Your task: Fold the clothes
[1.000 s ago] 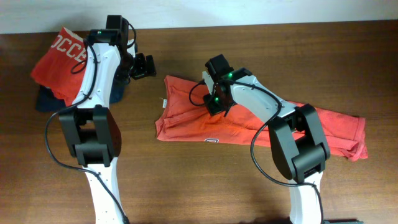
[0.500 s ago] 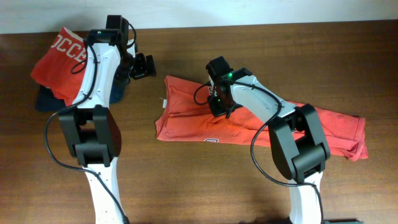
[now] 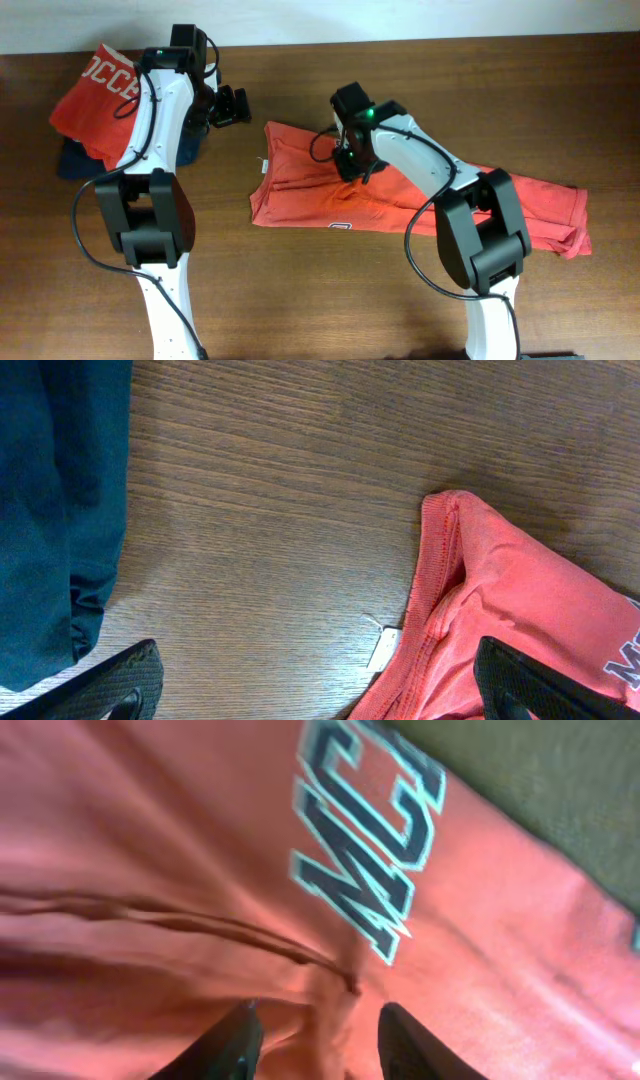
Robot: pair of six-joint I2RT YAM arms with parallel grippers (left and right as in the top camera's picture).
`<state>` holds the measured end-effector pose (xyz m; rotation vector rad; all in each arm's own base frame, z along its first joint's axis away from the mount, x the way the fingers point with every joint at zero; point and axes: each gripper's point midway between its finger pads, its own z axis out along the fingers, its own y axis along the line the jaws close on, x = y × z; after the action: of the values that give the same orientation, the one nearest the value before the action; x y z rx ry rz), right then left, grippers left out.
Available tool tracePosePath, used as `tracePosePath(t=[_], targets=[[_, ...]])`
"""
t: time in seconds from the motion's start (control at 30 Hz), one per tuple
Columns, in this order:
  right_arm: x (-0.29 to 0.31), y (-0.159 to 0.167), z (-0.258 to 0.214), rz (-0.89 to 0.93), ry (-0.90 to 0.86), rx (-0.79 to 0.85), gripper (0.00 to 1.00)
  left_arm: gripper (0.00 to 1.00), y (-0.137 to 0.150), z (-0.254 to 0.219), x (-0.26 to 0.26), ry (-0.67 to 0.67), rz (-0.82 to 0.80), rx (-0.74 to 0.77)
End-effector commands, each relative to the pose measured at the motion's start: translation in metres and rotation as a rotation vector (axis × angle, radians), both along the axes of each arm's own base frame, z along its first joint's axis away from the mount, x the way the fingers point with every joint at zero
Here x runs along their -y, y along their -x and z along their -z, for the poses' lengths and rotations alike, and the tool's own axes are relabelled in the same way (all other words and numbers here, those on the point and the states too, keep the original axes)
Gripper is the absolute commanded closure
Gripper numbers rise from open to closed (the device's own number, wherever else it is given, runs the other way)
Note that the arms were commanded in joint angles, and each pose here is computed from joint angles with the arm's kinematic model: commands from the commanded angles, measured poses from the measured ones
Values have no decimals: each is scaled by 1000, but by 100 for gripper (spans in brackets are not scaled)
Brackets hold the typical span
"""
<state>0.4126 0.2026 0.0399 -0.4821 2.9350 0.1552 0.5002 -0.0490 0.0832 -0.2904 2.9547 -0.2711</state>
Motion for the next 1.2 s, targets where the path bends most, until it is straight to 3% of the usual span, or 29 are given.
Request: tracePosePath(t=[0.0, 0.33, 0.43, 0.7, 0.87, 0.9, 1.0, 1.07, 1.1, 1.17], targets=[[-11, -11, -49, -42, -58, 81, 55, 1, 0, 11, -2, -9, -1, -20], [45, 27, -48, 88, 60, -127, 75, 1, 0, 11, -1, -9, 0, -20], [63, 34, -44, 144, 78, -181, 95, 1, 1, 11, -1, -9, 2, -20], [81, 51, -16, 223, 69, -272, 96, 1, -15, 8, 0, 1, 0, 43], [83, 67, 4, 230, 71, -323, 96, 2, 0, 1, 41, 197, 61, -6], [84, 70, 9, 230, 73, -328, 96, 7, 4, -1, 52, 240, 90, -15], [87, 76, 23, 236, 75, -337, 96, 11, 16, -1, 70, 251, 133, -54], [87, 79, 31, 238, 67, -341, 96, 22, 25, 0, 86, 245, 194, -69], [86, 81, 34, 239, 55, -347, 96, 30, 29, 0, 93, 243, 212, -77], [84, 85, 37, 241, 41, -359, 96, 63, 36, 1, 106, 234, 240, -91]])
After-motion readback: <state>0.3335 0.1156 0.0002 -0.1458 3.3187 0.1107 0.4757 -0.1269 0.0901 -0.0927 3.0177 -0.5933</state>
